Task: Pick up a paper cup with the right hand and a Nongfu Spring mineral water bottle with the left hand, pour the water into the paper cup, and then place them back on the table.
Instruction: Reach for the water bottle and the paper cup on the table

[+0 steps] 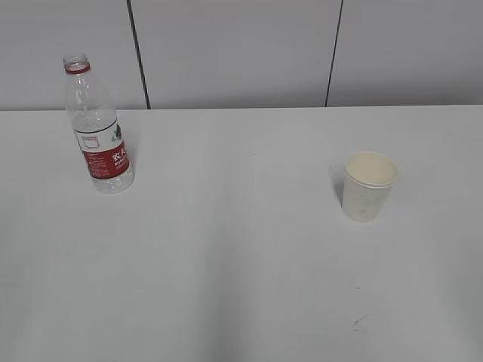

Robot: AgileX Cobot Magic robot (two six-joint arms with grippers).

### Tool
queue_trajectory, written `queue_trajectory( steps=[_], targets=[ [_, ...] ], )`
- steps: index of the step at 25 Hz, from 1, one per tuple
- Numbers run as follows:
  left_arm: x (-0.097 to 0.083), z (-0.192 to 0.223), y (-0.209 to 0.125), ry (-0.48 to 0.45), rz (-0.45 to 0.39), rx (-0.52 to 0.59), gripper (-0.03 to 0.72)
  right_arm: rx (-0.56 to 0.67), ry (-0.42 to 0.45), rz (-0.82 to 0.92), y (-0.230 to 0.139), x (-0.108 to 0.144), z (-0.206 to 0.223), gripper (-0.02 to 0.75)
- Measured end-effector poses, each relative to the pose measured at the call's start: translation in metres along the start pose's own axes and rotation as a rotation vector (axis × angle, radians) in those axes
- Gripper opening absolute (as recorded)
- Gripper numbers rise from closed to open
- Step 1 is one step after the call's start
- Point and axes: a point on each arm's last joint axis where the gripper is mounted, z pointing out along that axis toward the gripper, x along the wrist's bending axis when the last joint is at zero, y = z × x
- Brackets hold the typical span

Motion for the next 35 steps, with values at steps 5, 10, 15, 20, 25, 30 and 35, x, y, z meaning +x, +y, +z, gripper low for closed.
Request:
queue_trajectory(
  steps=[5,10,15,20,25,30,35],
  targets=[
    [0.000,0.000,0.000,0.000,0.000,0.000,0.464,0.000,0.000,0.000,0.000,0.000,0.000,0.582],
    [0.000,0.000,0.000,0.000,0.000,0.000,0.464,0.000,0.000,0.000,0.000,0.000,0.000,0.582],
    [0.000,0.000,0.000,0.000,0.000,0.000,0.464,-0.144,-0.006,0.003,0.017,-0.001,-0.010,0.582],
    [0.000,0.000,0.000,0.000,0.000,0.000,0.463,-0.287,0.002,0.011,0.043,-0.001,-0.008,0.582],
    [0.000,0.000,0.000,0.000,0.000,0.000,0.463,-0.307,0.000,0.002,0.070,-0.002,0.015,0.582],
    [0.000,0.000,0.000,0.000,0.000,0.000,0.463,-0.281,0.005,-0.004,0.085,-0.002,0.039,0.582],
    [0.000,0.000,0.000,0.000,0.000,0.000,0.463,-0.214,0.015,-0.002,0.092,-0.001,0.064,0.582]
  ],
)
